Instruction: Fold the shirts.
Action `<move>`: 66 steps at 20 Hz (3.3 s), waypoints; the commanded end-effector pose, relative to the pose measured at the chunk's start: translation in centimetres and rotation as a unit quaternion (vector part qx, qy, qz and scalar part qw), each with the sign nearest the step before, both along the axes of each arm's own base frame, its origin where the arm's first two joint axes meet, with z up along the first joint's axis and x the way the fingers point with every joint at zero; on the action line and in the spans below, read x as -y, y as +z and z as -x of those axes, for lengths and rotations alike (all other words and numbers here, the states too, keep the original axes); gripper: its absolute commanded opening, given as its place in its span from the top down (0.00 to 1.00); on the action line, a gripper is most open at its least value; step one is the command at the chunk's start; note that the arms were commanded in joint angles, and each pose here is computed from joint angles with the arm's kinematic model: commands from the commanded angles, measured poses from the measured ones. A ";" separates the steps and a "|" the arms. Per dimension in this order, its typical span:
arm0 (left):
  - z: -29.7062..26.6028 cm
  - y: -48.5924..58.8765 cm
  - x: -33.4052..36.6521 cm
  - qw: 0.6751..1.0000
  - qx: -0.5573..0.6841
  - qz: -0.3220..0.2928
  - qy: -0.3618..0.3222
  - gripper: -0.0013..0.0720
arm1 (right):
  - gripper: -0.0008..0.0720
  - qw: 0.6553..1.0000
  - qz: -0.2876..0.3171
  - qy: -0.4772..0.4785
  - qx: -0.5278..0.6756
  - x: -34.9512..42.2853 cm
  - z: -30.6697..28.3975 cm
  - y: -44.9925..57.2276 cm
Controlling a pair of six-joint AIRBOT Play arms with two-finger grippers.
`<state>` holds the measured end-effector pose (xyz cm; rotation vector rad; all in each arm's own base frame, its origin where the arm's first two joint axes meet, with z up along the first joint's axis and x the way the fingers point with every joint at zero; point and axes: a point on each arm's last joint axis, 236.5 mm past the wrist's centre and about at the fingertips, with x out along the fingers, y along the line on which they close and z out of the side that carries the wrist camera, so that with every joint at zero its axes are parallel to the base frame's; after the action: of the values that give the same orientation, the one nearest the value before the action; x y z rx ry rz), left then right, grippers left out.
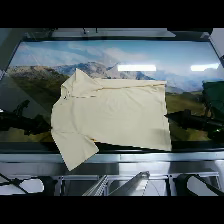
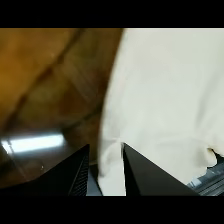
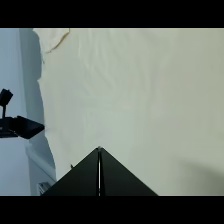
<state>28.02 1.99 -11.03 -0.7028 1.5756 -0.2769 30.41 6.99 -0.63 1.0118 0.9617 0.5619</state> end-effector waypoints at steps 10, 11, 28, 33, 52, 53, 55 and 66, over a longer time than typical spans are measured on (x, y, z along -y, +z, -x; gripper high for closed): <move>1.6 -1.1 2.7 0.998 -0.007 0.001 -0.065 0.94 | 0.97 0.998 0.029 -0.038 -0.042 5.1 1.6 -1.4; 1.5 -1.0 2.7 0.998 -0.006 0.001 -0.065 0.94 | 0.97 0.996 0.044 -0.045 -0.068 5.8 2.2 -2.5; 1.5 -0.9 2.8 0.998 -0.004 0.005 -0.063 0.94 | 0.40 0.951 0.142 0.096 -0.258 1.4 10.8 -12.7; 1.6 -0.9 2.9 0.998 -0.006 0.008 -0.064 0.94 | 0.42 0.950 0.133 0.105 -0.263 0.7 10.8 -12.8; 9.2 55.4 15.3 0.601 0.673 0.371 -0.219 0.95 | 0.97 0.881 0.089 0.049 0.463 -4.6 4.8 40.8; 12.9 58.6 15.8 0.546 0.719 0.364 -0.229 0.95 | 0.97 0.854 0.105 0.031 0.508 -5.3 6.7 43.9; 18.1 62.7 16.9 0.476 0.780 0.332 -0.234 0.95 | 0.96 0.810 0.151 -0.018 0.567 -6.0 9.1 48.0; 0.7 50.7 12.2 0.733 0.651 0.181 -0.074 0.95 | 0.97 0.875 0.191 -0.063 0.441 -0.4 0.1 39.7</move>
<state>21.24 -10.92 47.29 -0.4026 -0.0481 -1.0800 26.69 8.16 44.26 0.2837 0.0160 0.5756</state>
